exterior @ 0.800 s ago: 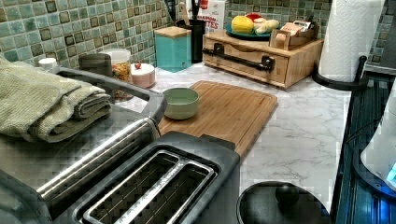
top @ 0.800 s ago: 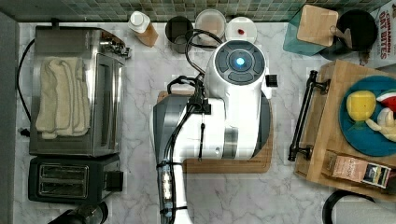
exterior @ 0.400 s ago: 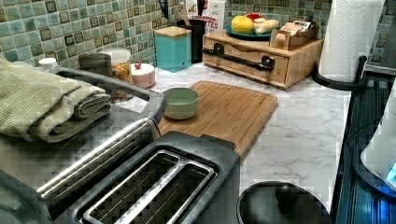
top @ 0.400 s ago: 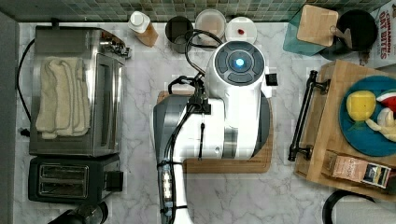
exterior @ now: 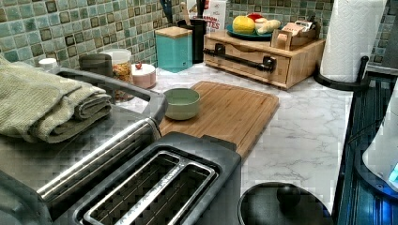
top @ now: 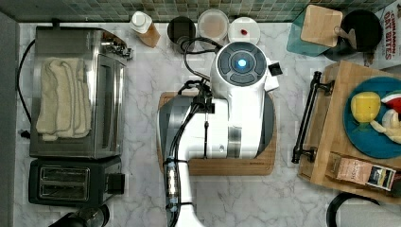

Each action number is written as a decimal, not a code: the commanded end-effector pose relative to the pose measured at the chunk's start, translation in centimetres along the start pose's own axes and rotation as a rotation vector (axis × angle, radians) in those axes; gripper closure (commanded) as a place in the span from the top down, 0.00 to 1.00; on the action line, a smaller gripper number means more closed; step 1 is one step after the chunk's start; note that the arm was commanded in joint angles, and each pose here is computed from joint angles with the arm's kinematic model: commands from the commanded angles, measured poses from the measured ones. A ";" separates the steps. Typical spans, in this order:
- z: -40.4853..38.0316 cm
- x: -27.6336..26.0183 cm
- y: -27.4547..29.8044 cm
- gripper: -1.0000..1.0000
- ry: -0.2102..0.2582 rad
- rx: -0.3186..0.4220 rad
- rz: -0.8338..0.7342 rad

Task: Open the drawer.

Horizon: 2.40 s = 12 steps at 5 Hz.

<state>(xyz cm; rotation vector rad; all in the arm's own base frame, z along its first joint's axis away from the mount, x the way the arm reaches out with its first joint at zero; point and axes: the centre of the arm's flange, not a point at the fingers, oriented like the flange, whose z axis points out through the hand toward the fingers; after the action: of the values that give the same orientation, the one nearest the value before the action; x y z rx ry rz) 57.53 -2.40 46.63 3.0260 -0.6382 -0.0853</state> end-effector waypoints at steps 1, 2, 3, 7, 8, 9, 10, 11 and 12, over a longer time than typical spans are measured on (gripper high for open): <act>2.9 6.7 13.3 1.00 0.045 -0.056 -0.086; 4.4 8.1 16.2 1.00 0.074 -0.058 -0.088; 5.9 8.6 17.4 1.00 0.109 -0.070 -0.075; 10.4 11.4 18.2 1.00 0.082 -0.191 -0.016; 11.9 11.4 18.5 1.00 0.062 -0.184 0.018; 12.8 11.0 17.9 1.00 0.064 -0.194 0.027; 13.7 11.3 17.7 1.00 0.039 -0.245 -0.011; 14.8 11.5 18.3 1.00 0.049 -0.273 -0.027; 16.5 11.6 19.7 1.00 0.048 -0.243 -0.033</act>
<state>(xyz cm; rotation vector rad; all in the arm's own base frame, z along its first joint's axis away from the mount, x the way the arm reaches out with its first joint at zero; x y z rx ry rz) 57.82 -23.00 27.68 2.8126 -0.4744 -0.2179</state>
